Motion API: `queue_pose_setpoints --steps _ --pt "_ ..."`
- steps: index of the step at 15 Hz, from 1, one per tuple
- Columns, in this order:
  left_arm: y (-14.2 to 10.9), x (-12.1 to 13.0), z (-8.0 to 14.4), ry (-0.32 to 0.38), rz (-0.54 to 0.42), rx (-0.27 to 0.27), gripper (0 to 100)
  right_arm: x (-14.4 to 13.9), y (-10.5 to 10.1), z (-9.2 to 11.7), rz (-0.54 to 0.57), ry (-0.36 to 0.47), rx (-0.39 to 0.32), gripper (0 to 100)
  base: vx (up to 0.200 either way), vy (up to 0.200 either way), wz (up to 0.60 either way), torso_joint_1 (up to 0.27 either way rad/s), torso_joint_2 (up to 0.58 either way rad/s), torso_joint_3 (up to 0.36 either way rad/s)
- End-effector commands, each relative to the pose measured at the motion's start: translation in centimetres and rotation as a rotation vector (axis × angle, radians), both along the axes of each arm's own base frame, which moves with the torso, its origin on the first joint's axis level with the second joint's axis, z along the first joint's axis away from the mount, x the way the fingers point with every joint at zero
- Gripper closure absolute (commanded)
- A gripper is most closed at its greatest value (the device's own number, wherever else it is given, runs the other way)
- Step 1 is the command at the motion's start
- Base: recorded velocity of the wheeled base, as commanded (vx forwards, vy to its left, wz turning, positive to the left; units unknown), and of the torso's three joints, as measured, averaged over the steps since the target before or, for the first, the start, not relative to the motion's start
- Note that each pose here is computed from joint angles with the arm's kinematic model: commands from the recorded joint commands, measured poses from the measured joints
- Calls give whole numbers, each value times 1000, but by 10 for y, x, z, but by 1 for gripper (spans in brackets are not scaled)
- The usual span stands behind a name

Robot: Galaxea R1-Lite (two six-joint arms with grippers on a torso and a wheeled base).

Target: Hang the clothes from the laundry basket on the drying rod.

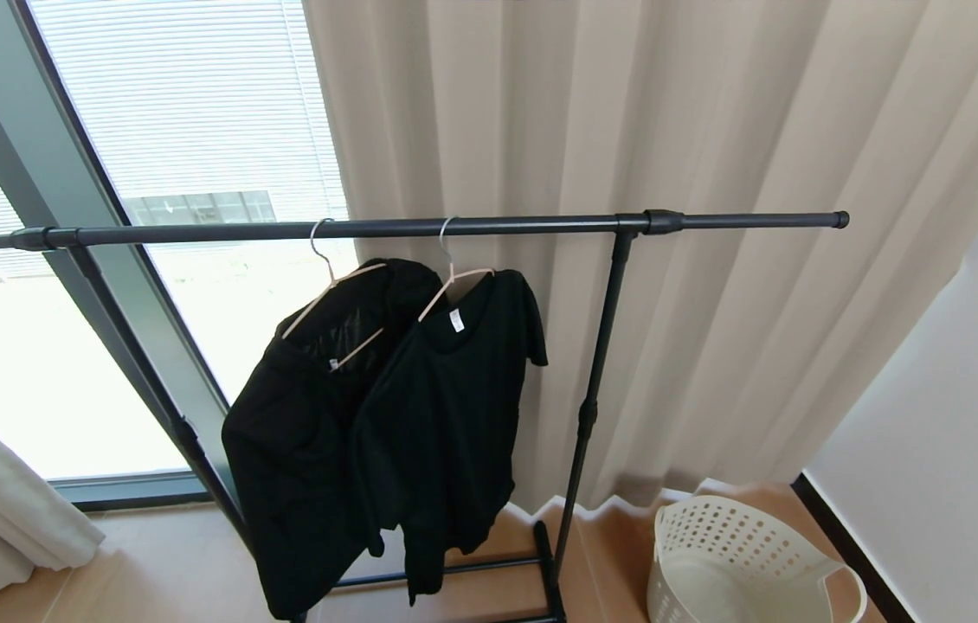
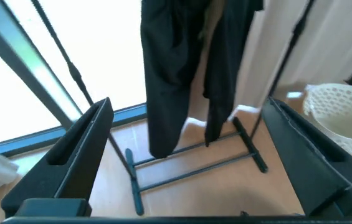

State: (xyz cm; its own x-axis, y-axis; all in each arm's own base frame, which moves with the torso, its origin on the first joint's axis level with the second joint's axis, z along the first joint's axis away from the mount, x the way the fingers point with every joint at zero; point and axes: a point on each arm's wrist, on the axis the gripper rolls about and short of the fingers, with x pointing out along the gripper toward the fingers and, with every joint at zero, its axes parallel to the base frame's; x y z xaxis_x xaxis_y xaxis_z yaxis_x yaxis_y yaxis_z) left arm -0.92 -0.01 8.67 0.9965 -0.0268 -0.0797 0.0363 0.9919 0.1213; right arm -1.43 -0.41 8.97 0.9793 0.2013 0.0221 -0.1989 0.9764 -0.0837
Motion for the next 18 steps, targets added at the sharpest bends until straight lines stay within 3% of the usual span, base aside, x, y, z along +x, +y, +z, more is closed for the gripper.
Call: queue_pose_setpoints --steps 1,3,4,7,8,9,14,18 --pt "-1 -8 -1 -92 67 -2 0 0 0 0 -32 2 0 0 0 0 0 0 0 0" --pt "-1 -9 -2 -101 -66 -37 0 0 1 0 -91 2 0 0 0 0 0 0 0 0" --pt "-1 -9 -2 -103 -81 -38 0 0 1 0 -120 2 0 0 0 0 0 0 0 0" --pt "-2 -13 -3 -147 -62 -34 0 -1 2 0 -200 -11 2 0 0 0 0 0 0 0" --pt "-2 -14 -3 -159 -52 -32 0 -8 3 -1 -241 -85 11 0 0 0 0 0 0 0" --pt "-2 -14 -3 -159 -50 -33 0 -9 3 -1 -242 -92 12 0 0 0 0 0 0 0" --pt "-1 -14 -3 -160 -24 -35 0 -9 2 -1 -272 -96 77 0 0 0 0 0 0 0" --pt "-1 -14 -3 -159 -25 -41 0 -9 0 -1 -370 -90 117 0 0 0 0 0 0 0"
